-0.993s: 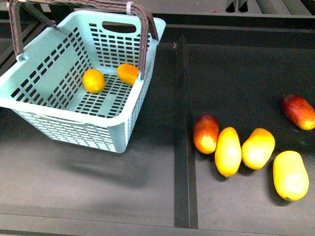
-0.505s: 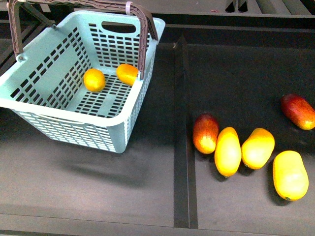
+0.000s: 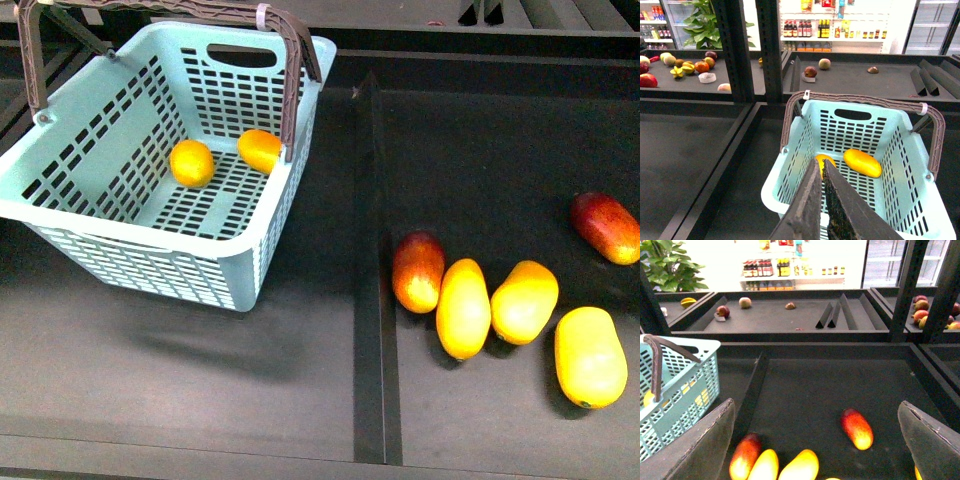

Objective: Pick lemon and mango into basket

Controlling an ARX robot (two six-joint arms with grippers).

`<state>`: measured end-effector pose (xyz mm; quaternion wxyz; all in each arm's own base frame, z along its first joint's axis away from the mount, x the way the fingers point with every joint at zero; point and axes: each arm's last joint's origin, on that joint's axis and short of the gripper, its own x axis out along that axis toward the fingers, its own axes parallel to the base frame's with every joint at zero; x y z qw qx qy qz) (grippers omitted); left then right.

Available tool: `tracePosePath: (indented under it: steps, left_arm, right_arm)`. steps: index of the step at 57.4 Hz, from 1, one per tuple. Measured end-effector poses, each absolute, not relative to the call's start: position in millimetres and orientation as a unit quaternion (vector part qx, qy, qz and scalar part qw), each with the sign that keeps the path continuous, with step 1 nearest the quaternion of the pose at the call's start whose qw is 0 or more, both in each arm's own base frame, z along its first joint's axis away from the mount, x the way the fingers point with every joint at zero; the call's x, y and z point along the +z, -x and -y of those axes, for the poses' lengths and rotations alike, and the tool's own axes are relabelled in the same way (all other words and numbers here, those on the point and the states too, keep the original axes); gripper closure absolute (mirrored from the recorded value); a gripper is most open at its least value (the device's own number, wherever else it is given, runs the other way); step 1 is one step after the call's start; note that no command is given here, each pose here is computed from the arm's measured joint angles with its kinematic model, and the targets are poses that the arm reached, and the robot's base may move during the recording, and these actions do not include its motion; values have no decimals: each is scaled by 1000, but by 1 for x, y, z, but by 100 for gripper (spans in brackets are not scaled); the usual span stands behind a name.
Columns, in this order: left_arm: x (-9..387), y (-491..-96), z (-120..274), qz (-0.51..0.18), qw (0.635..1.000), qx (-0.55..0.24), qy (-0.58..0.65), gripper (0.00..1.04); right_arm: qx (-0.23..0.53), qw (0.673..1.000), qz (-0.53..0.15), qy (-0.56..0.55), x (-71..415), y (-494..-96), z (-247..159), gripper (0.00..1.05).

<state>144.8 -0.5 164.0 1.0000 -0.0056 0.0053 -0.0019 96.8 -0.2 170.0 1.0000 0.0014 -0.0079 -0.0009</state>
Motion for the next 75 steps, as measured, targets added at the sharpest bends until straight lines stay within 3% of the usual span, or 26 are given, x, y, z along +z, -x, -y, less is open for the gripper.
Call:
tracePosePath:
  steps: [75]
  left_arm:
    - [168,-97,0,6,1000,-2,5,102]
  right_arm:
    - [-1,1000,8,-1,170,-97,0,9]
